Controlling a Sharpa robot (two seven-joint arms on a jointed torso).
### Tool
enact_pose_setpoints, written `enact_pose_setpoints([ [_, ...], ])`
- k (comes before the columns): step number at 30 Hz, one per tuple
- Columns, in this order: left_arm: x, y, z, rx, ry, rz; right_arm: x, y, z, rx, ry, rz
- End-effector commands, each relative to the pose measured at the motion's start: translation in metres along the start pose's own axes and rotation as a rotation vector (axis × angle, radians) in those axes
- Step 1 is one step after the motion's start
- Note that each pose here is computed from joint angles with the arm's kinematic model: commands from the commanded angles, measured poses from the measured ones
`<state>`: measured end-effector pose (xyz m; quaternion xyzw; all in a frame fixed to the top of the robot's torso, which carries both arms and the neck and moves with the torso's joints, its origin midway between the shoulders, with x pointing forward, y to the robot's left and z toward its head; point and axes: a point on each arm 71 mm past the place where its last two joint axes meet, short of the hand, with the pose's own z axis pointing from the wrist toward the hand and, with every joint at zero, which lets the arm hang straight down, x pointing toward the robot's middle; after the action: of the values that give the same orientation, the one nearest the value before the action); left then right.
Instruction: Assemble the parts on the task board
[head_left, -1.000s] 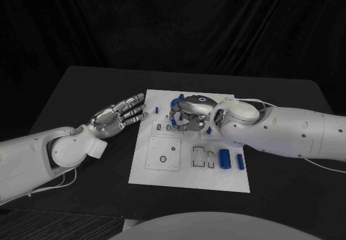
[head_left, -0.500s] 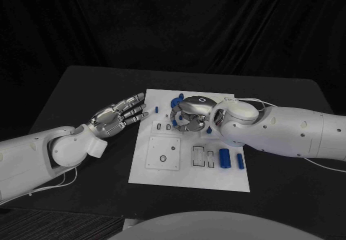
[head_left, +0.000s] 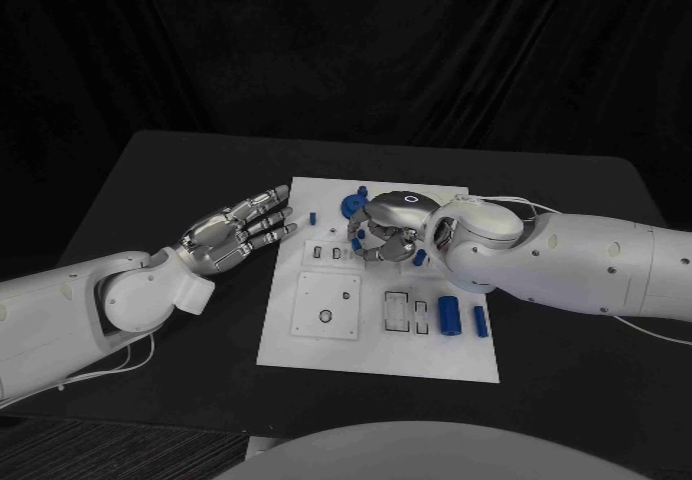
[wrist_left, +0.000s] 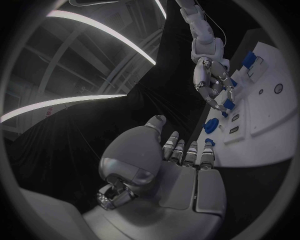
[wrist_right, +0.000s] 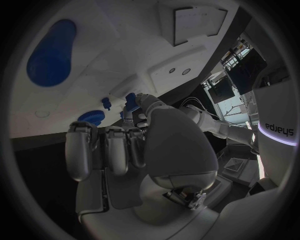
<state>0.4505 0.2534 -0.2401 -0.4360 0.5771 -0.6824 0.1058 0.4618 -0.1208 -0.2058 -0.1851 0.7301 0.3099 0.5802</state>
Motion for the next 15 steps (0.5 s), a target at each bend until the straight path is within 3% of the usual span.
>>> enact_pose_setpoints([
  [1,0.0021,0.0005,0.0011,0.003,0.019,-0.008,0.0011,-0.0015,-0.0002,0.020,-0.008,0.001],
  [15,0.0025,0.0009,0.0013,-0.003,0.026,-0.011,0.0097,-0.0033,0.0018,0.027,0.007,0.007],
])
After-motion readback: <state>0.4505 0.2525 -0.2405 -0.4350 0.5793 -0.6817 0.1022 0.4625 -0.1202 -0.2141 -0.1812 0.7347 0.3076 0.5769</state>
